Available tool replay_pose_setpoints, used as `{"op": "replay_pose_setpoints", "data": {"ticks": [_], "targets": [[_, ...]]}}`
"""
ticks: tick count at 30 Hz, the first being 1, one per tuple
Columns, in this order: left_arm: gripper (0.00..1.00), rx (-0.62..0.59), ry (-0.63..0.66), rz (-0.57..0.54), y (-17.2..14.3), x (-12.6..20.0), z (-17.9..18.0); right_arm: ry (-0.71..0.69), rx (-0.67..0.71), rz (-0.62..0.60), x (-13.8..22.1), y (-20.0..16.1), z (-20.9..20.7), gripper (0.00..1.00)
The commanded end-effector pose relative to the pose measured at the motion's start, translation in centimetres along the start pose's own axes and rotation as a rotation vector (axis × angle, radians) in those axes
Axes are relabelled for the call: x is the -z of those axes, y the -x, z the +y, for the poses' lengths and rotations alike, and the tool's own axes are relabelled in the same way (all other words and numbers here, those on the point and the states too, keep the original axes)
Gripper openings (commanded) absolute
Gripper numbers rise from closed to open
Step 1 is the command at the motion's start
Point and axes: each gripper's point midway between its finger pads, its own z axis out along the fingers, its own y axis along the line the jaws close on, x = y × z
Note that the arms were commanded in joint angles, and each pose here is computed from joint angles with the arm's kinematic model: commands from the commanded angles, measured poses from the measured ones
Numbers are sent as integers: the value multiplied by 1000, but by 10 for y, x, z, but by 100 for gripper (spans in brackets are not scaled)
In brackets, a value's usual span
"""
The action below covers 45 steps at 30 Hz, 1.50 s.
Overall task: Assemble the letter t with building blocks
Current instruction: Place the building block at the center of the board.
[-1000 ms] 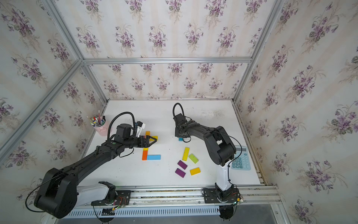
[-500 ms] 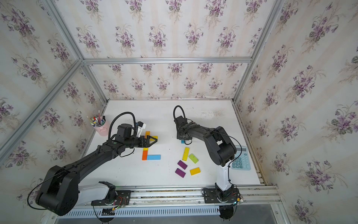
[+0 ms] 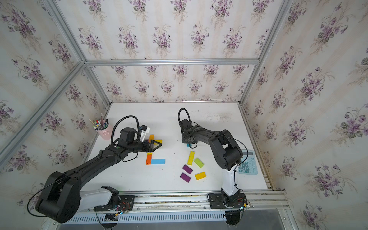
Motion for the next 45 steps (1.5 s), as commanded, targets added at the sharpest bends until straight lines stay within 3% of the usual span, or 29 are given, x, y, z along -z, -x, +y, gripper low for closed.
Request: {"op": "replay_pose_setpoints", "data": {"ticks": [1, 6, 9, 17, 23, 37, 39, 42, 45], "targets": [[100, -32, -25, -16, 4, 0, -5, -18, -4, 26, -3, -7, -4, 46], [100, -32, -30, -16, 3, 1, -6, -21, -7, 16, -1, -4, -4, 45], [100, -33, -32, -16, 3, 1, -7, -35, -8, 9, 0, -3, -7, 33], [100, -34, -38, -13, 2, 3, -8, -26, 1, 9, -2, -1, -3, 35], [100, -35, -31, -11, 1, 3, -7, -23, 6, 6, -1, -1, -3, 46], [100, -36, -68, 8, 1, -1, -14, -31, 1, -12, 1, 4, -4, 42], [100, -35, -75, 14, 1, -3, -14, -24, 3, -19, 2, 6, -3, 46], [100, -38, -82, 21, 0, -5, -16, -1, 15, -39, 7, 12, 1, 67], [100, -59, -81, 25, 0, -5, -19, 21, 27, -60, 14, 17, 5, 81]]}}
